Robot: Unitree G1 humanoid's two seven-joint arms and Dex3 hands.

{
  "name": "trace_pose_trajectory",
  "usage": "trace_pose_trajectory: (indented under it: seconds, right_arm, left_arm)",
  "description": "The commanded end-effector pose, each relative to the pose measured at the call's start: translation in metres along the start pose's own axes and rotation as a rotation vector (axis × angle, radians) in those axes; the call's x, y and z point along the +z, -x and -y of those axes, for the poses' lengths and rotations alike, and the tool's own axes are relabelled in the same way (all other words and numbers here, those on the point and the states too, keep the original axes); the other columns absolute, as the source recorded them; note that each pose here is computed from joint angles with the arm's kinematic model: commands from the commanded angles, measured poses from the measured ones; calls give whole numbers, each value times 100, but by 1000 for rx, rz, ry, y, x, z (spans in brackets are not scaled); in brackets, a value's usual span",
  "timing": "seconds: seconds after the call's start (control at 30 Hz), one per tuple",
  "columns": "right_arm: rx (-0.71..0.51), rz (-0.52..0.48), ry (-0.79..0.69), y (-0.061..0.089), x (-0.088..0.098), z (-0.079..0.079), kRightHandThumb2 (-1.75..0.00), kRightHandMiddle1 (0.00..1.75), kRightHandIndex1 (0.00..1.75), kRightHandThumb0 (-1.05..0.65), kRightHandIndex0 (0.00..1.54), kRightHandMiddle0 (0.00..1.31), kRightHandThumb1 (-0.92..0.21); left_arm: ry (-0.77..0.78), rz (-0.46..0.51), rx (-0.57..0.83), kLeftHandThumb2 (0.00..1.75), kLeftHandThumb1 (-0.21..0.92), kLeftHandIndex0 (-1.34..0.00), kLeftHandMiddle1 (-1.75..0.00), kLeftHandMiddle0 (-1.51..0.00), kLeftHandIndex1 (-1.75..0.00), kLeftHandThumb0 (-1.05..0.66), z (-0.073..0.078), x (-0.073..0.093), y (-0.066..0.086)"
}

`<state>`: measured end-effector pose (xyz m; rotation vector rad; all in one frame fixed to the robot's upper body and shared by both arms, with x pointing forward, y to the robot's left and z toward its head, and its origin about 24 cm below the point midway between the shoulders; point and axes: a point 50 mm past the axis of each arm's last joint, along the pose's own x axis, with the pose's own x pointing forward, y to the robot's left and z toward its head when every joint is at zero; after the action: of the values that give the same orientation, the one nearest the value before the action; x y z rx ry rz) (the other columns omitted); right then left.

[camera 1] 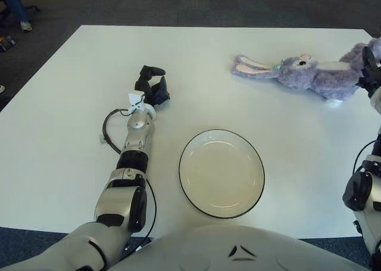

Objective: Put the doll into the plate.

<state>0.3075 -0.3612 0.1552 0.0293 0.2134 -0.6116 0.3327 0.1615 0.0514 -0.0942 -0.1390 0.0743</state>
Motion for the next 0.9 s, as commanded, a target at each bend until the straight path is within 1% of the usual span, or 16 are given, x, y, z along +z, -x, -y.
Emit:
trace_pose_trajectory:
  seconds: [0.0,0.03,0.13,0.27,0.4,0.47,0.5,0.6,0.63,0.7,0.77,0.83,0.87]
  right_arm:
    - [-6,2,3,-23,-8,14,-19,0,138,-89,4,0,-91]
    - [-4,5,6,-26,-8,15,-19,1,128,-88,3,1,-91]
    - [9,18,23,-28,-5,14,-18,6,119,-88,1,1,-91]
    - [14,20,34,-31,-1,13,-18,12,123,-89,2,0,-90]
    - [18,22,38,-33,0,13,-18,16,114,-88,3,0,-90]
    - [18,21,37,-34,1,12,-18,17,107,-87,3,0,-90]
    - [18,20,36,-35,1,12,-18,18,99,-85,4,0,-89]
    - [23,21,27,-36,0,12,-19,19,84,-82,4,0,-88]
    - [25,22,23,-36,0,12,-21,20,74,-80,5,0,-87]
    - [32,24,13,-36,-1,11,-23,22,64,-78,6,0,-86]
    - [47,24,-10,-34,0,3,-24,23,59,-76,7,0,-85]
    - [58,21,-26,-31,1,-1,-30,27,55,-71,8,0,-81]
    - [61,19,-35,-31,2,-2,-37,28,53,-69,9,0,-77]
  left_arm:
    - [6,-43,29,98,58,-40,-175,-105,-175,-40,-5,-9,4]
    - [7,-43,30,97,58,-40,-175,-105,-175,-40,-5,-9,4]
    - [8,-45,32,97,59,-40,-175,-104,-175,-40,-5,-10,4]
    - [9,-47,33,97,59,-40,-175,-104,-175,-40,-5,-10,4]
    - [6,-46,33,97,58,-40,-175,-104,-175,-40,-5,-9,4]
    - [4,-46,34,97,59,-40,-175,-104,-175,-40,-6,-9,4]
    - [3,-47,34,97,59,-40,-175,-104,-175,-40,-6,-9,4]
    - [-1,-46,35,97,59,-40,-175,-103,-175,-40,-6,-9,4]
    - [-3,-46,35,97,59,-40,-175,-103,-175,-40,-6,-9,4]
    - [-6,-46,33,96,59,-40,-175,-103,-175,-40,-5,-9,4]
    - [-5,-44,33,96,59,-39,-175,-103,-175,-40,-5,-9,4]
    - [-3,-43,33,96,59,-39,-175,-103,-175,-40,-5,-9,4]
    - [-3,-42,33,96,59,-39,-175,-103,-175,-40,-5,-9,4]
